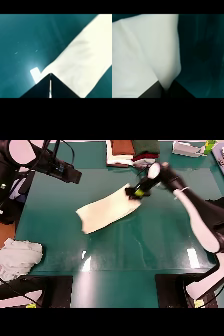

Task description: Fold the shirts.

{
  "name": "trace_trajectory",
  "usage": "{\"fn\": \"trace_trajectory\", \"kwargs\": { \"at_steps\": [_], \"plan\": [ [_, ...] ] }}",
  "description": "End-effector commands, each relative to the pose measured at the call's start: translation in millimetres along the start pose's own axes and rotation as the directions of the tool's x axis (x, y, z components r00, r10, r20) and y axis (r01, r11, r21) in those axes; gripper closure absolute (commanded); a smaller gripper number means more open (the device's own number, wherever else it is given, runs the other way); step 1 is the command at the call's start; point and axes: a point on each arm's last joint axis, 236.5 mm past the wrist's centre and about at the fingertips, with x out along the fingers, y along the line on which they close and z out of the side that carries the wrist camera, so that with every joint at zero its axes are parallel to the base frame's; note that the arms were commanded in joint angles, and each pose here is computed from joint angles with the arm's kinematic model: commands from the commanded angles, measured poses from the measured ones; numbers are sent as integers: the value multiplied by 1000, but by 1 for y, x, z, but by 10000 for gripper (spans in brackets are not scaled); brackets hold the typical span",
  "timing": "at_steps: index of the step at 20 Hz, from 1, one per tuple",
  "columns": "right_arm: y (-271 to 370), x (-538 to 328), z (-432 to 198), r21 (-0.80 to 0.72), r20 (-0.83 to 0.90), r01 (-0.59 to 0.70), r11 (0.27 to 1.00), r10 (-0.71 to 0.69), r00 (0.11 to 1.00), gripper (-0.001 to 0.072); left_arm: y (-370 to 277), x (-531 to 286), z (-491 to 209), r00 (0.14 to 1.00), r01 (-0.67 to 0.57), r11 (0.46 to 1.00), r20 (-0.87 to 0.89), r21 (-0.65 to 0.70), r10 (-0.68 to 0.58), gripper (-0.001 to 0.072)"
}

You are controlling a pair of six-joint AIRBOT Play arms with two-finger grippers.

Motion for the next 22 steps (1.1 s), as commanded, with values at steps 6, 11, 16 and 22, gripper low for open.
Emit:
{"fn": "trace_trajectory", "kwargs": {
  "at_steps": [6,11,16,22],
  "plan": [
    [-240,-209,16,356,193,286,890,-369,909,693,-38,-1,13,997,55,996,52,71,-59,682],
    [-347,-268,-32,605,182,270,749,-460,869,693,-39,-1,13,997,60,996,54,62,-63,682],
    [-377,-289,-43,687,238,180,704,-453,859,694,-40,-1,13,996,66,997,53,38,-68,682],
    [-362,-371,-17,670,473,131,731,-556,684,696,-40,-1,13,996,67,997,53,39,-69,682]
  ]
}}
